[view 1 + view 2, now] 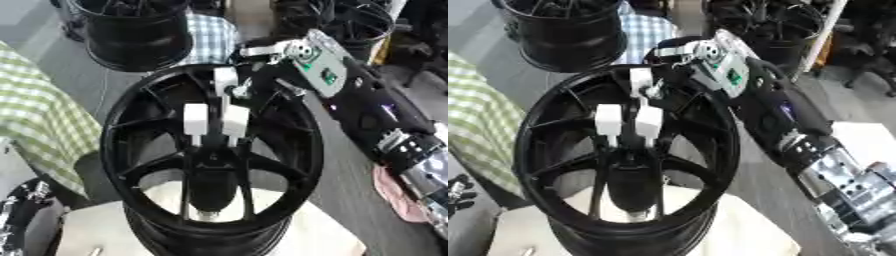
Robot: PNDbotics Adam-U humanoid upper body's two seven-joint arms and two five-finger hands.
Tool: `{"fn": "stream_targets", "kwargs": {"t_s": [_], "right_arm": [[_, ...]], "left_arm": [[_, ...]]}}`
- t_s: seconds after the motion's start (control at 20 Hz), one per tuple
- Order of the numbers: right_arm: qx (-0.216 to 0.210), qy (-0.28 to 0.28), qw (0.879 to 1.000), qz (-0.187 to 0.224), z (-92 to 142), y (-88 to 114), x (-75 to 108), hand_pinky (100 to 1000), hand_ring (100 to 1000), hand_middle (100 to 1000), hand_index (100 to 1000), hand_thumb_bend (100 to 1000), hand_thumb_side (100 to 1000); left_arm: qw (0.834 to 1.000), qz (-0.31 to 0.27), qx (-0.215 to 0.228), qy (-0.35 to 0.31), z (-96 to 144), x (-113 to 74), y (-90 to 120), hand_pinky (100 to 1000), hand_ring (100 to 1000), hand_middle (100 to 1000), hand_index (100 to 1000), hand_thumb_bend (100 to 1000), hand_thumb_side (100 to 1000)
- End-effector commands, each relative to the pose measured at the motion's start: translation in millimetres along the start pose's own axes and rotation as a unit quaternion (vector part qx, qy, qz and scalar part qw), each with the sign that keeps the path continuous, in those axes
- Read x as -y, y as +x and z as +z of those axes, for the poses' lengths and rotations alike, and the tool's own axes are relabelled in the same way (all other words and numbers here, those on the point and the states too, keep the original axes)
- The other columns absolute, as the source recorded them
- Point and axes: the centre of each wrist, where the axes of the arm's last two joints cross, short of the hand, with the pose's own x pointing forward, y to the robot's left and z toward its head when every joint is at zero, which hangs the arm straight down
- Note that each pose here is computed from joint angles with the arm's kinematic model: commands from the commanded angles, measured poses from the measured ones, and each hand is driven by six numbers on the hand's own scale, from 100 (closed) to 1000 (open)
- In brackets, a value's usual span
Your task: Pull the pin out of the wheel hub.
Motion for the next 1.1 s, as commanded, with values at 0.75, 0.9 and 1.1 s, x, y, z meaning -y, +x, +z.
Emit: {"fn": "stream_targets", "kwargs": {"t_s": [0.75,0.9,1.1], "right_arm": [[-0.254,-0.413,0.866,-0.123,234.9,-129.3,-63.8,775,642,460,637,234,460],[-0.343,-0.436,0.816,-0.160,256.0,-150.2,-132.1,807,731,657,842,254,492],[-0.413,-0.483,0.747,-0.193,259.9,-158.0,-199.6,865,832,839,927,277,577]], "left_arm": [[1.000,-0.005,0.017,0.019,-4.5,-11.5,11.3,734,691,680,784,215,608],[1.000,-0.003,0.018,0.022,-4.9,-11.9,11.6,734,691,680,784,214,608],[1.000,0.000,0.020,0.023,-5.9,-11.0,12.0,733,691,680,784,214,607]]}}
